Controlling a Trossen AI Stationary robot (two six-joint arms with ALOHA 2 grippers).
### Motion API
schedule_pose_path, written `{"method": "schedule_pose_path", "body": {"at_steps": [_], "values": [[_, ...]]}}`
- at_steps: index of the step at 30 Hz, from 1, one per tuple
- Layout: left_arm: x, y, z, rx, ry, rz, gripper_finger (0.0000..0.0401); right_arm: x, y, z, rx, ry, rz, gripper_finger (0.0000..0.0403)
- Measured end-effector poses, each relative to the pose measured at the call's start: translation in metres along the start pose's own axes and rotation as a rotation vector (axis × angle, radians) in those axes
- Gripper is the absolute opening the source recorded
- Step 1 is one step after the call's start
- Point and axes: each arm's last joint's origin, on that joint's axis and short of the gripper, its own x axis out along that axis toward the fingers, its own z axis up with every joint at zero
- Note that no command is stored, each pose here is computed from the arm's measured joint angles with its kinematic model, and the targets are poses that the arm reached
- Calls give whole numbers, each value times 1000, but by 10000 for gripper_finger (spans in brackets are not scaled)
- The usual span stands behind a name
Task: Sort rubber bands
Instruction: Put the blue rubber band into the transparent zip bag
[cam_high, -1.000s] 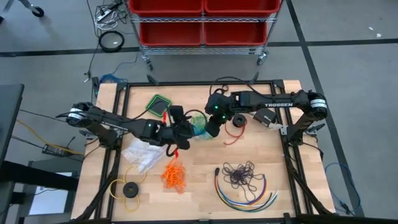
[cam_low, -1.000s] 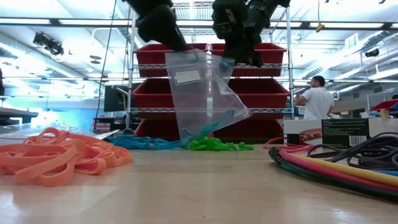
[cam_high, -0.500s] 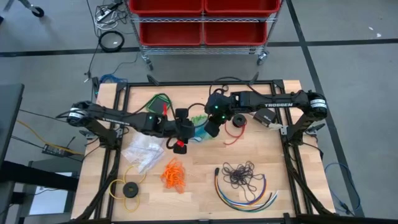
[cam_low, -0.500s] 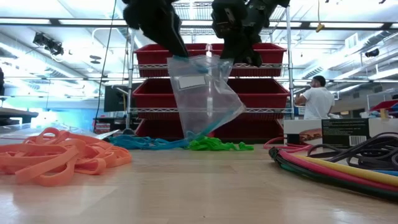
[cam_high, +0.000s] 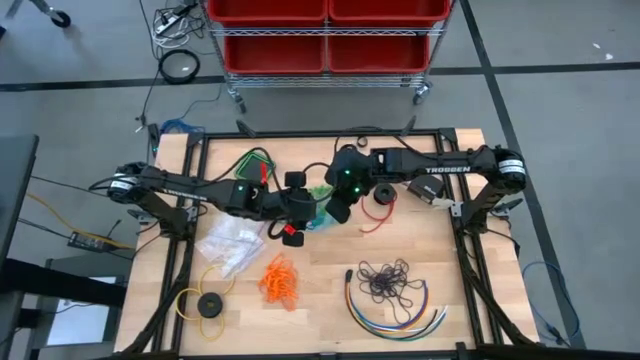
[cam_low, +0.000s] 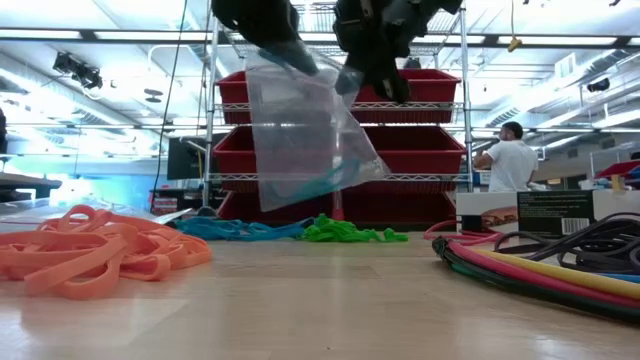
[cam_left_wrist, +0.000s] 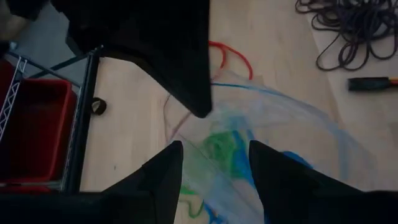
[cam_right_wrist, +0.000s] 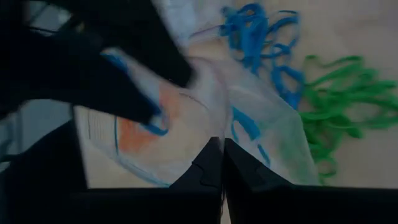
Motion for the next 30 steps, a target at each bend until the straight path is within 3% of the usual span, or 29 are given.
{"method": "schedule_pose_path", "body": {"at_steps": [3,10,14,18,25,30], "values": [[-1,-1,1,23,-9,0,193,0,1,-1,23,15,30,0],[-28,1,-2,51,-10,30,193,-2,-12,-11,100,110,-114,0],[-50,5,-14,25,62,67,193,-5,-20,-17,126,153,-227,0],[-59,5,-38,-24,110,64,193,-4,-18,-13,113,127,-189,0],[-32,-19,-94,-9,92,-43,193,-3,-14,-9,100,90,-130,0],[11,-33,-142,-17,62,-16,193,-3,-14,-7,87,72,-120,0]]}}
